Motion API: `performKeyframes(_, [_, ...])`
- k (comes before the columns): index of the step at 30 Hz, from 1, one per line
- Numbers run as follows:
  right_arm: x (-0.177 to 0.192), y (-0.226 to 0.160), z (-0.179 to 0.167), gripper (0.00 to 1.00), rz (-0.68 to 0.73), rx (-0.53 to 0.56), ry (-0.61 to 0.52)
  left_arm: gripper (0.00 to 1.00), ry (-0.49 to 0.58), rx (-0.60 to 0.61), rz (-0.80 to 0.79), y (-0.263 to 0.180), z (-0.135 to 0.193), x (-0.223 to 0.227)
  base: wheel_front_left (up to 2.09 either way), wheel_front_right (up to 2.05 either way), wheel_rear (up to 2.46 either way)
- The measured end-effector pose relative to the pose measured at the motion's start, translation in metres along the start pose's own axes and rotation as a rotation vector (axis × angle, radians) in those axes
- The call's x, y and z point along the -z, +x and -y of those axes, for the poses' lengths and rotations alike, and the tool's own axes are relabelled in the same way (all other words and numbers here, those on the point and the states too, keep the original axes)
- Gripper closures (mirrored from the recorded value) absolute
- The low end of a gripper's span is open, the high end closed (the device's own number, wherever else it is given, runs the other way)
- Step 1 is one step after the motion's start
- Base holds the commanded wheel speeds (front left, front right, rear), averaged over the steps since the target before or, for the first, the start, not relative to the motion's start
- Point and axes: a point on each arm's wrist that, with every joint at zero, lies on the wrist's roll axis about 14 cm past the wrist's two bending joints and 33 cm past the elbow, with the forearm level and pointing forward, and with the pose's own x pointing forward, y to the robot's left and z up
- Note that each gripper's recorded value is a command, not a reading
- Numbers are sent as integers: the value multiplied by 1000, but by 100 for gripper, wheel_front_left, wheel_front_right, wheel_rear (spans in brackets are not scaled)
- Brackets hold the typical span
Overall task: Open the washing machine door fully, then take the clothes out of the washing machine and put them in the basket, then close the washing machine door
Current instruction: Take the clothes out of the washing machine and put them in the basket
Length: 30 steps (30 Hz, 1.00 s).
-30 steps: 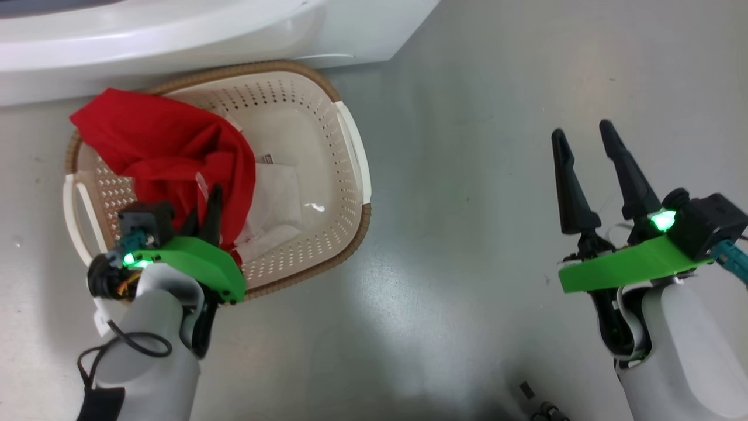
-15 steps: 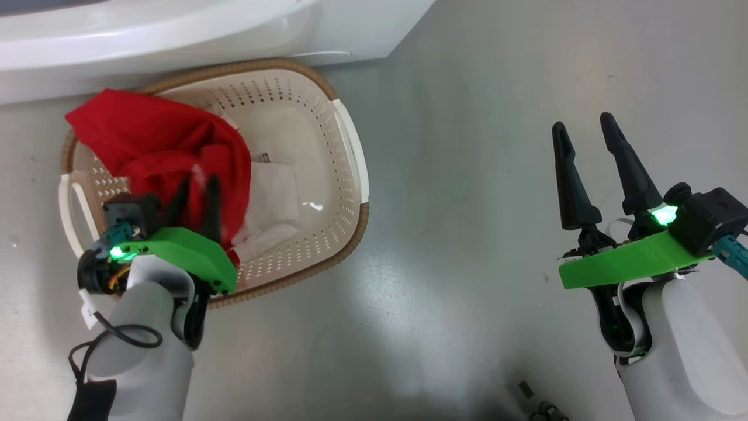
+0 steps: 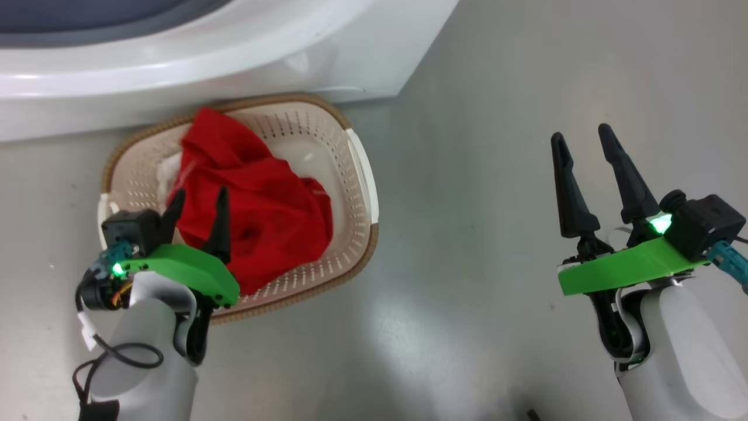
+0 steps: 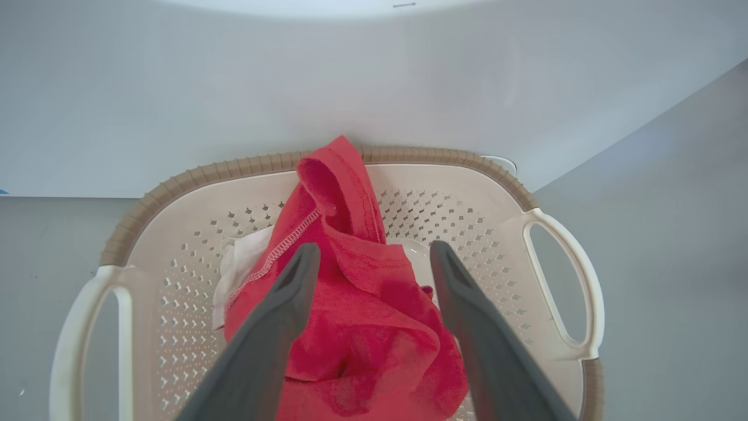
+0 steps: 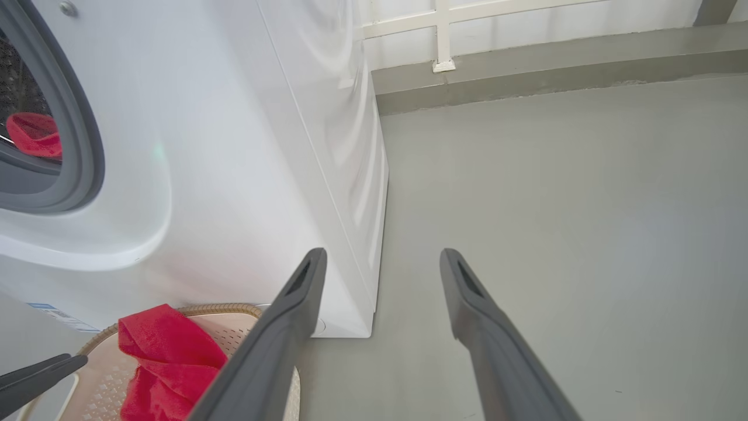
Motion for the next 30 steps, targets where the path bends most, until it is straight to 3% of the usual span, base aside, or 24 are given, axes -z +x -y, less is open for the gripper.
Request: performKeyframes(30, [-48,-86,-19,0,87,-22,6,0,86,4,394,-133,16,-110,0,0,0])
